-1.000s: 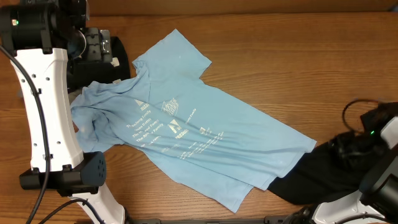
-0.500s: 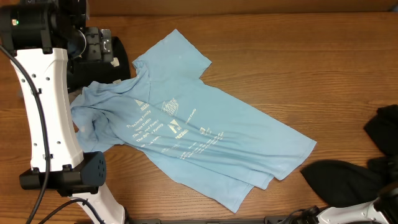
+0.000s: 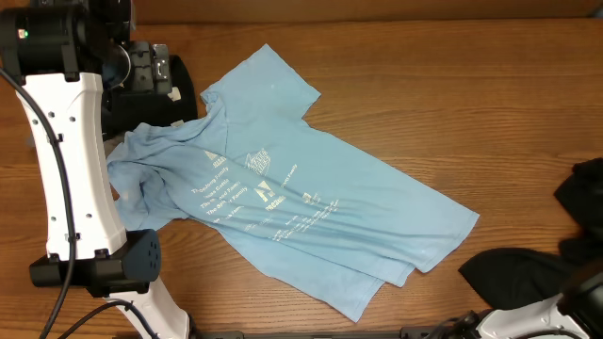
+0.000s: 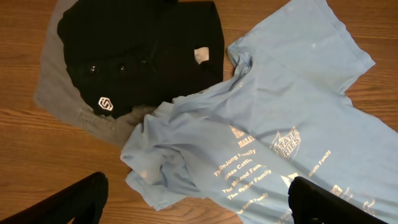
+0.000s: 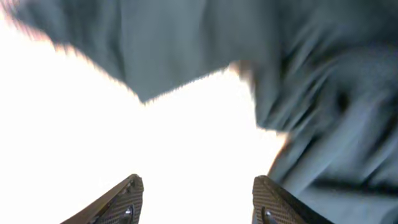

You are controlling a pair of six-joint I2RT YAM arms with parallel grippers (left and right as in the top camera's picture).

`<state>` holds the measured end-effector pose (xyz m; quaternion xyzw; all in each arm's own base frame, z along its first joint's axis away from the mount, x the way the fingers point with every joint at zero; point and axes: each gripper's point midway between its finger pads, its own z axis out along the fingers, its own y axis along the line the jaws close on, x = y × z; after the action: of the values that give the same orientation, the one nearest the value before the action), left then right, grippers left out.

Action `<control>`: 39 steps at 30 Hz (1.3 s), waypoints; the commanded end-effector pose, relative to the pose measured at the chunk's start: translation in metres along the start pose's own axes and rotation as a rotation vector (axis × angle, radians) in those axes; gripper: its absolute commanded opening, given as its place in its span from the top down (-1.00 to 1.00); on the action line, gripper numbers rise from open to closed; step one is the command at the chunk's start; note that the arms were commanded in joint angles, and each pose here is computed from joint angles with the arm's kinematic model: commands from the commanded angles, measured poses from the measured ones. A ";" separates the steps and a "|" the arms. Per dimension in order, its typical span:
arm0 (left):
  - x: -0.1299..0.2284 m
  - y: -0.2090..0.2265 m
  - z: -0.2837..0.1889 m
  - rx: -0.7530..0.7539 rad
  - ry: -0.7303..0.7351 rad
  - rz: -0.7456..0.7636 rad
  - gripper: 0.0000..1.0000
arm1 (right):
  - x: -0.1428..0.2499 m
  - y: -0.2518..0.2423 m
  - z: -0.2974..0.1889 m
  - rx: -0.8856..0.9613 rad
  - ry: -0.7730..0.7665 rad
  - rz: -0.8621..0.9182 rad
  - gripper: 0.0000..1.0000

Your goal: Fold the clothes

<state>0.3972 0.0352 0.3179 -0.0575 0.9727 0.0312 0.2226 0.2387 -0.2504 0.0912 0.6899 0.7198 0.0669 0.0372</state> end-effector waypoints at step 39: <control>0.000 -0.017 -0.007 0.090 -0.011 0.024 -1.00 | 0.007 0.104 -0.067 -0.549 -0.013 -0.318 -0.30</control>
<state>0.3964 0.0305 0.3171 -0.0545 0.9738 0.0180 0.2202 0.2849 -0.2975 0.1357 0.6554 0.7100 0.1627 0.1996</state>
